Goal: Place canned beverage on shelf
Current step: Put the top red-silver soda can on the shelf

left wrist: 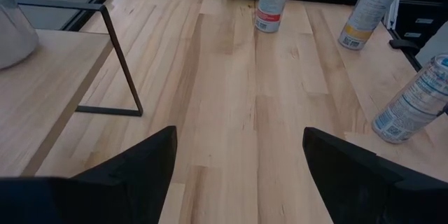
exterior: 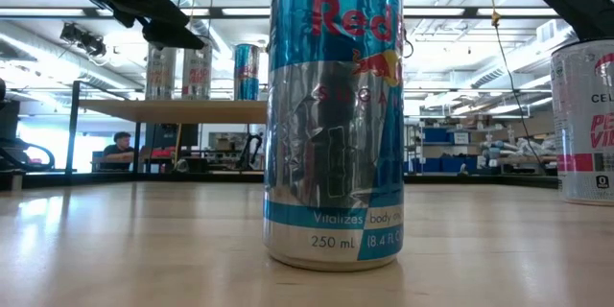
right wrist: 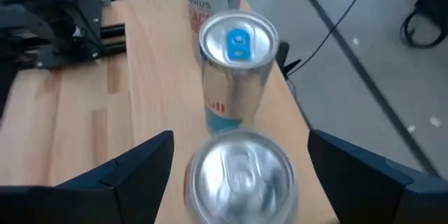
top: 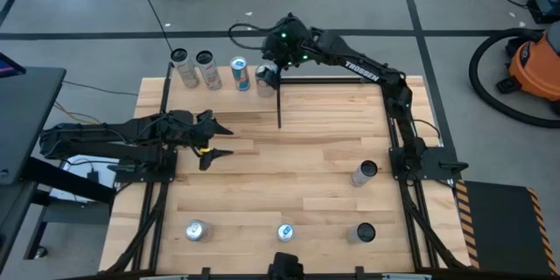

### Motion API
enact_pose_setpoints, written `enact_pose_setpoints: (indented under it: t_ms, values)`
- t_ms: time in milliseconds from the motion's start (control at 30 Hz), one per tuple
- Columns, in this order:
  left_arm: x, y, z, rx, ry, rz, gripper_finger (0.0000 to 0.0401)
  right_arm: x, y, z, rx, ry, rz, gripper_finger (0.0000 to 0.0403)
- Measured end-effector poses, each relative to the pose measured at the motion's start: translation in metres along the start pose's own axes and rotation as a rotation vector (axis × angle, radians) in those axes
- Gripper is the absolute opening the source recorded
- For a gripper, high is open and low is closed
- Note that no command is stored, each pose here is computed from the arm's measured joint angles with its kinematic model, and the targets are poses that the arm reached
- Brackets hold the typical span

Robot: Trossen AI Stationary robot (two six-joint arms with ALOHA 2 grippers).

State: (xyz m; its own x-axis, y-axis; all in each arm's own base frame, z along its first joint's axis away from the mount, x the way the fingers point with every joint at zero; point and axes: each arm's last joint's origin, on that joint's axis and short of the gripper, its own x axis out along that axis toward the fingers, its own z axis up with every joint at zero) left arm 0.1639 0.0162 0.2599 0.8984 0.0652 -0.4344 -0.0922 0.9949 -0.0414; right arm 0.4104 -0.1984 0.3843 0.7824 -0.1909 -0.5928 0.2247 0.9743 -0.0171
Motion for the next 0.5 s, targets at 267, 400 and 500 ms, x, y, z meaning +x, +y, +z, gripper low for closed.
enact_pose_setpoints:
  t_ms: [267,400,500]
  values:
    - [0.0000,0.0001,-0.0002,0.000,0.002,0.000,0.0311,0.0080,-0.0005,-0.0048,-0.013,0.037,-0.018,0.0339]
    - [0.0000,0.0001,-0.0003,0.000,0.003,0.000,0.0311,0.0068,-0.0012,-0.0044,-0.029,0.041,-0.056,0.0338]
    - [0.0000,0.0001,-0.0003,0.000,0.003,0.000,0.0311,0.0063,-0.0044,-0.0064,-0.024,0.057,-0.068,0.0338]
